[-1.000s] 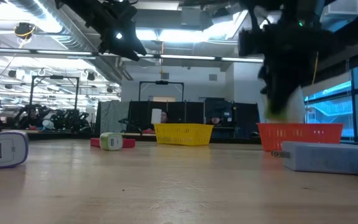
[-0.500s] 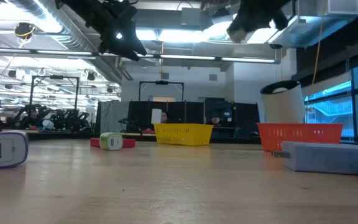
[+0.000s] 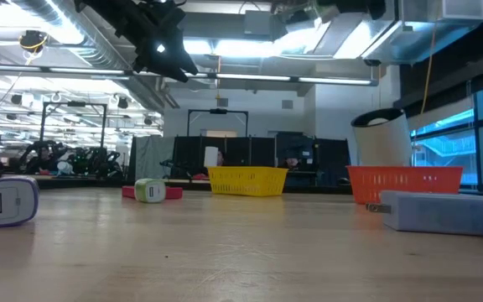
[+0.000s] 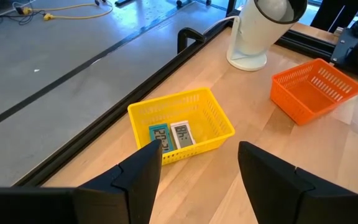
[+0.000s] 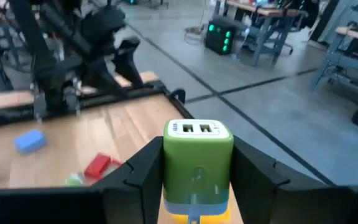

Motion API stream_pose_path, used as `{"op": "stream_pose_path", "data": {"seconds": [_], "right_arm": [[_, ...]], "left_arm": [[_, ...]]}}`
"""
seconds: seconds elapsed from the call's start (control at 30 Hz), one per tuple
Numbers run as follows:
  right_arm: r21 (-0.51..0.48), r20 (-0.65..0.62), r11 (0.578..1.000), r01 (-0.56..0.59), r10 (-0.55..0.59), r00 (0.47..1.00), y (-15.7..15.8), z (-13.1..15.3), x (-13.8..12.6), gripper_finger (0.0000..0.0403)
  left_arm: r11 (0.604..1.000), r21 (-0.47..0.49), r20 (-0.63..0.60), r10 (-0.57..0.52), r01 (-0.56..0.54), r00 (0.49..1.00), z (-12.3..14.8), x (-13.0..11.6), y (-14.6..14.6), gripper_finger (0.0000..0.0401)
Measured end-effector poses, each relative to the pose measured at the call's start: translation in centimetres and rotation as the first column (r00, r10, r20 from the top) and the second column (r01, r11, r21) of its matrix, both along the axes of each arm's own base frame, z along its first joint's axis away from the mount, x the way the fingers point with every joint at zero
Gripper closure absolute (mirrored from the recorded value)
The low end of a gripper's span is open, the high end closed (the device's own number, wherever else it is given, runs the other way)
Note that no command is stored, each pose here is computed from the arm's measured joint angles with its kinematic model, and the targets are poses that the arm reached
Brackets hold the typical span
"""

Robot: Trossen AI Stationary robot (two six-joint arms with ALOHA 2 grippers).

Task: Pick & Place Office items
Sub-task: Put the right green charger adapter into the orange bin

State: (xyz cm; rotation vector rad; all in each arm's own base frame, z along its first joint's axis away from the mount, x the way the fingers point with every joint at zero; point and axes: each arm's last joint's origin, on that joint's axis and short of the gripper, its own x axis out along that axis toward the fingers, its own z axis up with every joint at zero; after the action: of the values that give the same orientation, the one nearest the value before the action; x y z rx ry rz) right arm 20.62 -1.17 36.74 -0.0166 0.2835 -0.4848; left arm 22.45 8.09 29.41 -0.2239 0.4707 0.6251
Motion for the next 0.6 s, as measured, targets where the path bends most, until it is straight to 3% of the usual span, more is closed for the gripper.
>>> {"op": "stream_pose_path", "data": {"seconds": [0.13,0.3,0.6], "right_arm": [[0.004,-0.102,1.000,-0.020,0.020,0.995,-0.4,-0.4,-2.1,0.0251],[0.013,-0.115,1.000,-0.006,0.007,0.993,-0.8,-2.0,-4.6,0.0251],[0.169,-0.188,0.985,0.032,0.000,0.982,-0.8,-9.9,-6.7,0.0248]], "left_arm": [[1.000,0.000,0.000,0.000,0.000,1.000,0.0,0.0,0.0,0.0192],[1.000,0.000,0.000,0.000,0.000,1.000,0.0,0.0,0.0,0.0193],[1.000,0.000,0.000,0.000,0.000,1.000,0.0,0.0,0.0,0.0194]]}}
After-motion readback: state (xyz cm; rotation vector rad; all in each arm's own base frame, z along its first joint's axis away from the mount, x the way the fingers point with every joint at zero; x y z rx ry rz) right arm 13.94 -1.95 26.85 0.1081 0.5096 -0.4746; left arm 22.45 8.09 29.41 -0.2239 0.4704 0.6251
